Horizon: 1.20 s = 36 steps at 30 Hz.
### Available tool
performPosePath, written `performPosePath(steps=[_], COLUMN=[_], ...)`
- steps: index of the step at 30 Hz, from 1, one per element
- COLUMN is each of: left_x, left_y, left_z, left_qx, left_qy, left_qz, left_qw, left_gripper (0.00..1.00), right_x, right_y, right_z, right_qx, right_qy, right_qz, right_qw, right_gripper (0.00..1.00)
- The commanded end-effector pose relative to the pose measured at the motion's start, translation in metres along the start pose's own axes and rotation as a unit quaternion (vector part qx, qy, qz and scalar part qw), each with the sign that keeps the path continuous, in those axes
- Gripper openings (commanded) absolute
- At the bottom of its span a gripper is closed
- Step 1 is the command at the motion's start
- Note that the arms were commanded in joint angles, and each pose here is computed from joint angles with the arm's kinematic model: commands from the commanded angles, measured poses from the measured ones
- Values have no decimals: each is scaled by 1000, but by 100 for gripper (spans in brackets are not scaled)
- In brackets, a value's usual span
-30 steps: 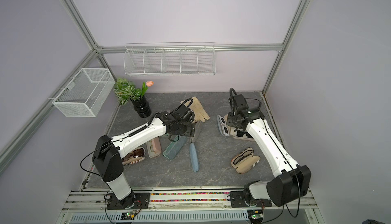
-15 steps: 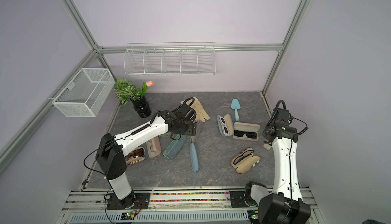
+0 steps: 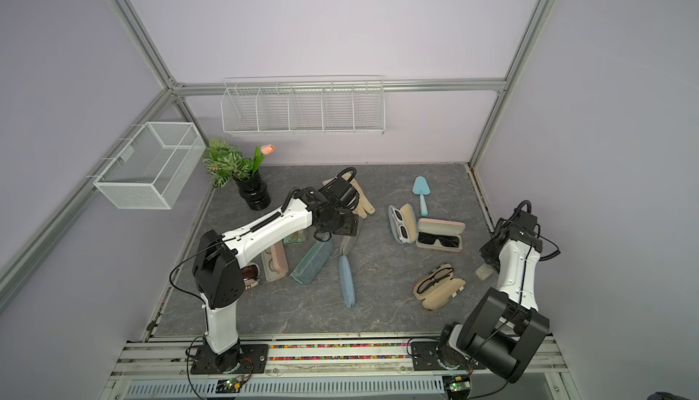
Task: Close the glasses case
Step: Place the glasses case at the center of the board.
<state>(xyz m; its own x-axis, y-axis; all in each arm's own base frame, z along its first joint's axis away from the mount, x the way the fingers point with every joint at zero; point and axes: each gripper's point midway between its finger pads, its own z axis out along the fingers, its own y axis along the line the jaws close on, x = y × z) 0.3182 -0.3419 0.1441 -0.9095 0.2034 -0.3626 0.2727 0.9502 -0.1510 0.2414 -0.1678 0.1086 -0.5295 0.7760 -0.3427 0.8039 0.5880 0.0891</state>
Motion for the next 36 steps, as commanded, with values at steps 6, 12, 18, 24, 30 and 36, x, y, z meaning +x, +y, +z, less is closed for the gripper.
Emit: performPosePath(steps=[6,12,18,24,30,36], left_x=[-8,-15,-23,-28,-32,-39], left_y=[-4,-10,-14,-13,-10,-8], left_z=[11,17,21,26,29,36], left_qx=[-8,-6,-6,-13,-15,-20], left_qy=[13,15,14,18,18,22], left_qz=[8,10,13,19,18,22], left_qw=[1000,1000,1000,1000,1000,999], left_gripper=[84,84,84,84,84,84], right_x=[-8,-1,6,19,19,15], right_y=[22,30,47,68,66,63], right_z=[33,45,51,61,62,53], right_qx=[-46,-55,-61,-64,-53,-48], right_qy=[24,45,57,75,73,65], right_qz=[-22,-39,-59,-87,-88,-93], right_qw=[998,997,995,991,992,992], right_gripper=[23,23,23,24,32,59])
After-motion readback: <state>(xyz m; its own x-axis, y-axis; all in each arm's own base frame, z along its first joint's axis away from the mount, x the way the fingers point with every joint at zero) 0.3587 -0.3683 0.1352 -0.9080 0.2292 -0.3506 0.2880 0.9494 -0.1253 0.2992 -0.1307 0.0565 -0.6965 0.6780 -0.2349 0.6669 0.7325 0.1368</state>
